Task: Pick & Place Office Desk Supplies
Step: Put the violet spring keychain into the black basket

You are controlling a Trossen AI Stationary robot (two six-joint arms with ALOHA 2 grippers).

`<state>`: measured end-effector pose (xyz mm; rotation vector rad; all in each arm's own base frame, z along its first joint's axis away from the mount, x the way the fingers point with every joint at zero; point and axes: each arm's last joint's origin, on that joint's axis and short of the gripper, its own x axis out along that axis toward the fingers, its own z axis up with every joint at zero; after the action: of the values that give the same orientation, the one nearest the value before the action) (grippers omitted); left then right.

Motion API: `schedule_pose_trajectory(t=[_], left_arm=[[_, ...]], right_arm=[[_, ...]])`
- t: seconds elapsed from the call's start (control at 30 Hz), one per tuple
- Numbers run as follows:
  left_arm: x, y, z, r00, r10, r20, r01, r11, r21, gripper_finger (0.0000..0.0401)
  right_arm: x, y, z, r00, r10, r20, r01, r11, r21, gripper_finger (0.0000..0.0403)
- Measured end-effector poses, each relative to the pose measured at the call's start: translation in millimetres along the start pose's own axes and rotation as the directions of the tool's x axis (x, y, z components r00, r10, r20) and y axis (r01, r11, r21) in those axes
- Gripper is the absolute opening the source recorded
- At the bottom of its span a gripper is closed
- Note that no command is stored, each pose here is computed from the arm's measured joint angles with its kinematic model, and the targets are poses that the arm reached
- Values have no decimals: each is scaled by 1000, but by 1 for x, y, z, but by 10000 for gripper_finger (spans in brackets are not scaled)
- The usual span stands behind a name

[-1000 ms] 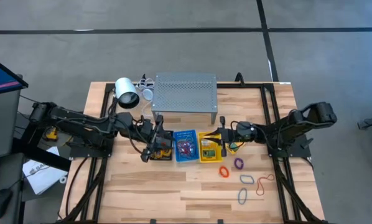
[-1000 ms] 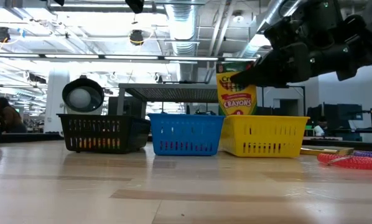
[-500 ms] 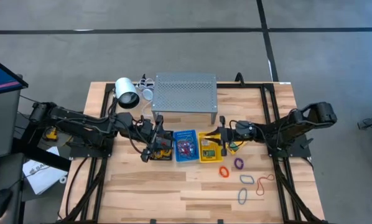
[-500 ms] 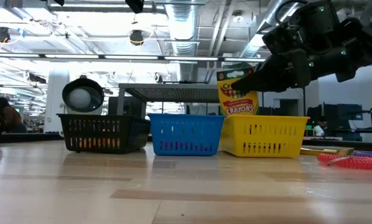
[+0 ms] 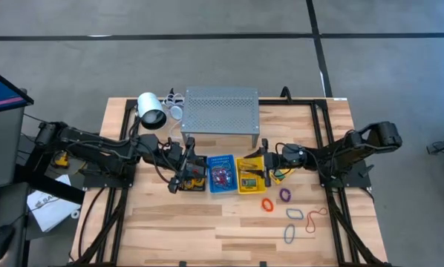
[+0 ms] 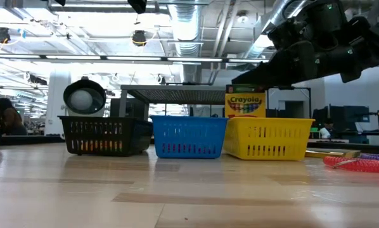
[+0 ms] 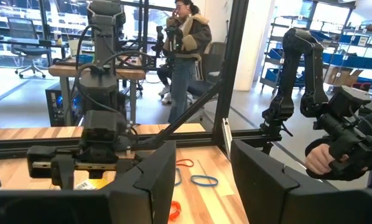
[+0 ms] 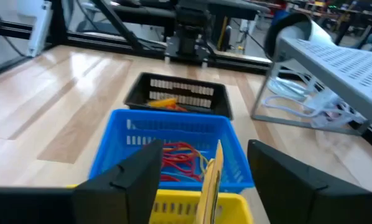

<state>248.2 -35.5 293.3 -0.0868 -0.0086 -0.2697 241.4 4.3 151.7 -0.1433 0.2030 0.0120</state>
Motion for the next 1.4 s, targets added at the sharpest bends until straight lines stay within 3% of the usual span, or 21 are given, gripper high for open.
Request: schedule_pose_trajectory(t=[0.3, 0.67, 1.23, 1.3, 1.4], left_arm=[[0, 0, -1, 1000, 1, -14, -1, 1000, -2, 150], [0, 0, -1, 1000, 1, -14, -1, 1000, -3, 150], [2, 1, -6, 999, 4, -50, -5, 1000, -7, 150], [6, 2, -11, 997, 6, -73, -6, 1000, -10, 150], [15, 4, -24, 992, 10, -124, -12, 1000, -17, 150]], right_arm=[[-2, 8, 6, 999, 31, 30, -31, 1000, 2, 237], [-28, 12, 41, 982, 98, 162, -98, 995, -5, 232], [-57, 10, 68, 950, 106, 295, -160, 973, 165, 232], [-57, 11, 68, 947, 119, 297, -185, 961, 204, 232], [-57, 16, 68, 924, 237, 299, -313, 920, 237, 232]])
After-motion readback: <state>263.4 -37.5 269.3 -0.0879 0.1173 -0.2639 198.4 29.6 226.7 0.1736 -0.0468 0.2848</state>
